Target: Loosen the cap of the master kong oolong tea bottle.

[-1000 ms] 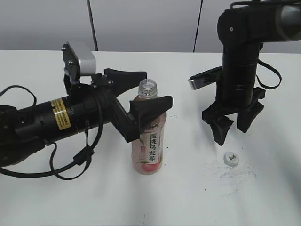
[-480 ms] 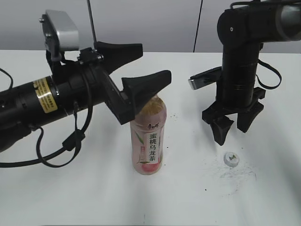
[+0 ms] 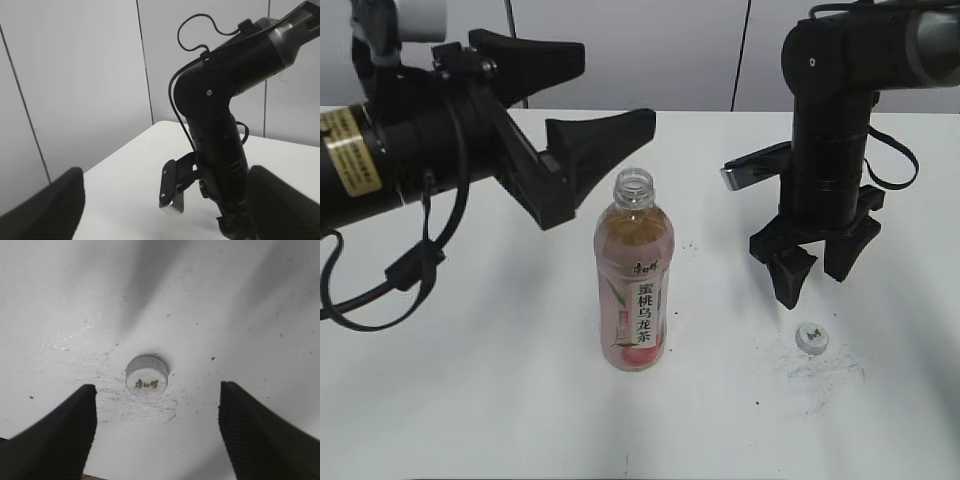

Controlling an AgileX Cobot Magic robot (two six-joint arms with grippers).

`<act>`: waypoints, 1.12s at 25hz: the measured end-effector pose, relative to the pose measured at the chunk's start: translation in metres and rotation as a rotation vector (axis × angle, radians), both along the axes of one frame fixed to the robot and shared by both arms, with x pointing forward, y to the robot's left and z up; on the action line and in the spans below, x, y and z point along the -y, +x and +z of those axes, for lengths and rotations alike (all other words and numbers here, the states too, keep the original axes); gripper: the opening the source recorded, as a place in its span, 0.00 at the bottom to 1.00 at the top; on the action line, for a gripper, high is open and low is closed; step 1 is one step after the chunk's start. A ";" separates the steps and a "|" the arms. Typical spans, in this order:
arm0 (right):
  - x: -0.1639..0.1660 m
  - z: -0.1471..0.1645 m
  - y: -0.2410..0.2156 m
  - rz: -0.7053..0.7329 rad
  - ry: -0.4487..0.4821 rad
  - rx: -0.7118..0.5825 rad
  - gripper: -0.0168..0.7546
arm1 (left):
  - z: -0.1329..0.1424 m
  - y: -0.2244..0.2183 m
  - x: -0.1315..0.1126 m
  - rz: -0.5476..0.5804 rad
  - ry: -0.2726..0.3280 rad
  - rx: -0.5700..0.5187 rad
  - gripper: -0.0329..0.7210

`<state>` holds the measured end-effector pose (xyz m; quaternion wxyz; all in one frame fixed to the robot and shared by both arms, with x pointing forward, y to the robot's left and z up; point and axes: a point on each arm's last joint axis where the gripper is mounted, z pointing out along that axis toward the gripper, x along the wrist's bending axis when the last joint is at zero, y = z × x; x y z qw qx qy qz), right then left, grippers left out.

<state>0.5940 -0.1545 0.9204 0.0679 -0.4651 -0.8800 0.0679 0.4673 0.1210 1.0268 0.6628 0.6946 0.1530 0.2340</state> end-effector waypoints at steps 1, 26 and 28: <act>0.000 0.000 0.000 0.000 0.000 0.000 0.76 | 0.004 -0.002 -0.002 0.016 0.015 0.005 0.82; 0.009 0.093 -0.031 -0.132 0.101 0.186 0.76 | 0.086 -0.120 -0.116 0.531 0.509 -0.827 0.81; 0.017 0.119 -0.052 -0.142 0.136 0.240 0.76 | 0.091 -0.137 -0.128 0.548 0.526 -0.800 0.81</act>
